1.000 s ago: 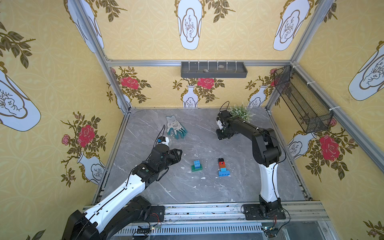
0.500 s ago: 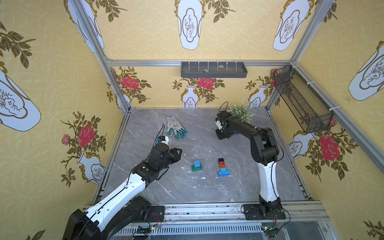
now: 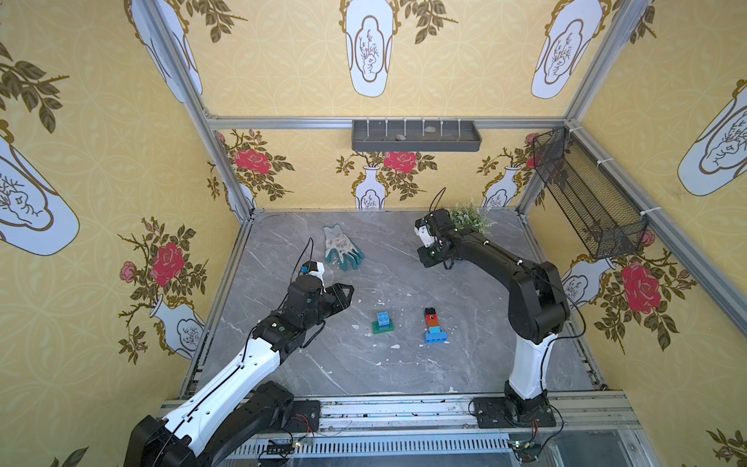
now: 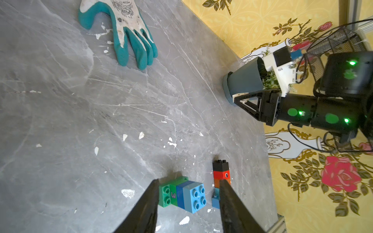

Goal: Assemble the number 1 with lego
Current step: Pick up the lego brick from the center of the board.

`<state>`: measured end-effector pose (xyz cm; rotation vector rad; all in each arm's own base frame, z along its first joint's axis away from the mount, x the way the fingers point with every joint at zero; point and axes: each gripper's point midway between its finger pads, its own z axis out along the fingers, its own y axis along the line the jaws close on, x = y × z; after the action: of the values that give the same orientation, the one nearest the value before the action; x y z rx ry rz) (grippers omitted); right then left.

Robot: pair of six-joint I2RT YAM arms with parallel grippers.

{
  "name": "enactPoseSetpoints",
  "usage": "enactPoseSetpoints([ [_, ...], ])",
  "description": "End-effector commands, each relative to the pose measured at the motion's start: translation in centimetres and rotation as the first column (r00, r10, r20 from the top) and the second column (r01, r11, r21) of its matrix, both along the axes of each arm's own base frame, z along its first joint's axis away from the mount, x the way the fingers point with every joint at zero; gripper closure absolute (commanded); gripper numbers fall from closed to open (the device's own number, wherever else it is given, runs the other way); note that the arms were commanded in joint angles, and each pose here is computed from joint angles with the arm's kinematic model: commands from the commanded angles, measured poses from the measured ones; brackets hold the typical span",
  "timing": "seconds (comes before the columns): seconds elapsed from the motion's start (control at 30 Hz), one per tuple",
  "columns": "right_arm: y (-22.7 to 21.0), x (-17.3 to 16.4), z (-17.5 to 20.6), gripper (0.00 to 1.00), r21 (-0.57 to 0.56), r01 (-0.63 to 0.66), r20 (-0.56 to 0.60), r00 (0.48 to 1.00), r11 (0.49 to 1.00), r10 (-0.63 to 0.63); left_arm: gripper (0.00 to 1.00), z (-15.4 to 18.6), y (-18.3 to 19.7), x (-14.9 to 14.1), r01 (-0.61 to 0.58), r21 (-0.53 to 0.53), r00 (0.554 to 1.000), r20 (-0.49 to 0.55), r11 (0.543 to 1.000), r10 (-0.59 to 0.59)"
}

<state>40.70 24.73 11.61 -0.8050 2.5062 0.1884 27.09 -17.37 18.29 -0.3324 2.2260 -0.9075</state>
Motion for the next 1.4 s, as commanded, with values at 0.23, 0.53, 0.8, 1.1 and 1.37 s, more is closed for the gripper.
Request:
enactPoseSetpoints([
  [0.23,6.8,-9.1,8.7,0.76,0.075,-0.587,0.346,0.773,0.806,0.531,0.49,6.6,-2.8,-0.8,0.248,-0.096,0.968,0.070,0.964,-0.242],
  [0.53,9.2,-14.3,11.7,0.75,-0.007,-0.741,0.419,0.608,0.672,0.674,0.47,9.5,-5.1,-3.2,0.434,-0.147,0.901,0.077,0.889,-0.427],
  [0.8,12.1,-16.8,12.9,0.75,-0.090,-0.808,0.439,0.492,0.582,0.752,0.43,9.4,-6.2,-3.7,0.483,-0.218,0.874,0.069,0.848,-0.480],
  [1.1,14.6,-18.5,13.8,0.75,-0.105,-0.840,0.463,0.432,0.532,0.774,0.38,7.9,-6.8,-3.3,0.480,-0.258,0.870,0.019,0.839,-0.492],
  [1.37,15.3,-19.9,13.2,0.75,-0.112,-0.859,0.452,0.404,0.500,0.795,0.39,6.6,-6.9,-2.2,0.439,-0.267,0.888,-0.016,0.858,-0.459],
])
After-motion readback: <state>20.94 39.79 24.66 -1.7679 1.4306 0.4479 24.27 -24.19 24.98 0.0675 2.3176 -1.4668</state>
